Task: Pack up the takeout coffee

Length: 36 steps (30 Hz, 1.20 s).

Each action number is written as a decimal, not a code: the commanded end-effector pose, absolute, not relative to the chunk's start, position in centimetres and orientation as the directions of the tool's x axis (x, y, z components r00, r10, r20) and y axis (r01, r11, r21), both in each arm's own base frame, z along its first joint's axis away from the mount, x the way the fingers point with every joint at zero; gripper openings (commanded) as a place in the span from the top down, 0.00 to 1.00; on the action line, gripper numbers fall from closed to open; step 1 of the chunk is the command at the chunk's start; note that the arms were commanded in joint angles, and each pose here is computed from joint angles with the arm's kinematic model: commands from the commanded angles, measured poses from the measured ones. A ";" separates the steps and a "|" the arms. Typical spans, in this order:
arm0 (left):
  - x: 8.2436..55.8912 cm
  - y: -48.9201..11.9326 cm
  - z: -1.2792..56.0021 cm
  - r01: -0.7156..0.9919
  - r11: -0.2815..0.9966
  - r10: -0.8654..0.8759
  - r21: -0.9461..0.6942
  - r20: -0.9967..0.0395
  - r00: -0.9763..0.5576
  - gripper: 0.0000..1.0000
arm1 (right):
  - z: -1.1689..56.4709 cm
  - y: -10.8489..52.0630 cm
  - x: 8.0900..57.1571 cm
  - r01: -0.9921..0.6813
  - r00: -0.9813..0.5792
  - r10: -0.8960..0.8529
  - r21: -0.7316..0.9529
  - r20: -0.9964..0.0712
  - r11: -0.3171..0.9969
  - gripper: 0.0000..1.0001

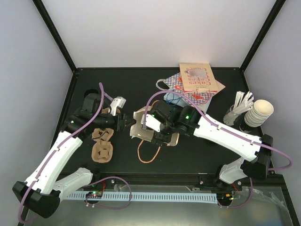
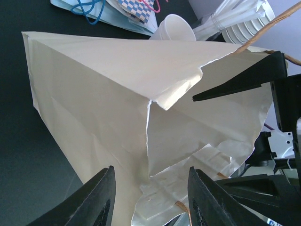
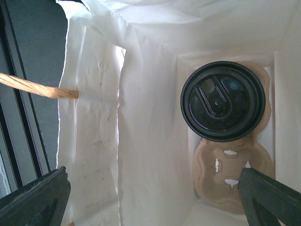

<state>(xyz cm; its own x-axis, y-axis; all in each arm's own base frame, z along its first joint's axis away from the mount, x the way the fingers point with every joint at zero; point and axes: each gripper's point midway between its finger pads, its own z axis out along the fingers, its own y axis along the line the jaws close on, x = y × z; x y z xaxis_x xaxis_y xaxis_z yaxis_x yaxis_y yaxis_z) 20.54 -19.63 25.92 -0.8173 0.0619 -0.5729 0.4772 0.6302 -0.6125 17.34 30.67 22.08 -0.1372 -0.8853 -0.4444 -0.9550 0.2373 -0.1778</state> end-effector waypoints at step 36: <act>20.7 -19.8 28.2 0.499 0.619 0.047 -0.606 -0.606 -0.794 0.56 | 25.2 30.9 16.6 -0.952 -0.122 -0.822 -0.168 -0.556 0.255 0.00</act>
<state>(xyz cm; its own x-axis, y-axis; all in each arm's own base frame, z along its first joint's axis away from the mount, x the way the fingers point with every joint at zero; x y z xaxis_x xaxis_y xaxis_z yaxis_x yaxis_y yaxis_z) 20.56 -19.66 26.61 -0.8105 0.0578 -0.5829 0.4841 0.6264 -0.6110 16.90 30.76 23.97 -0.1332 -0.8483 -0.5126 -0.9535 0.2508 -0.1673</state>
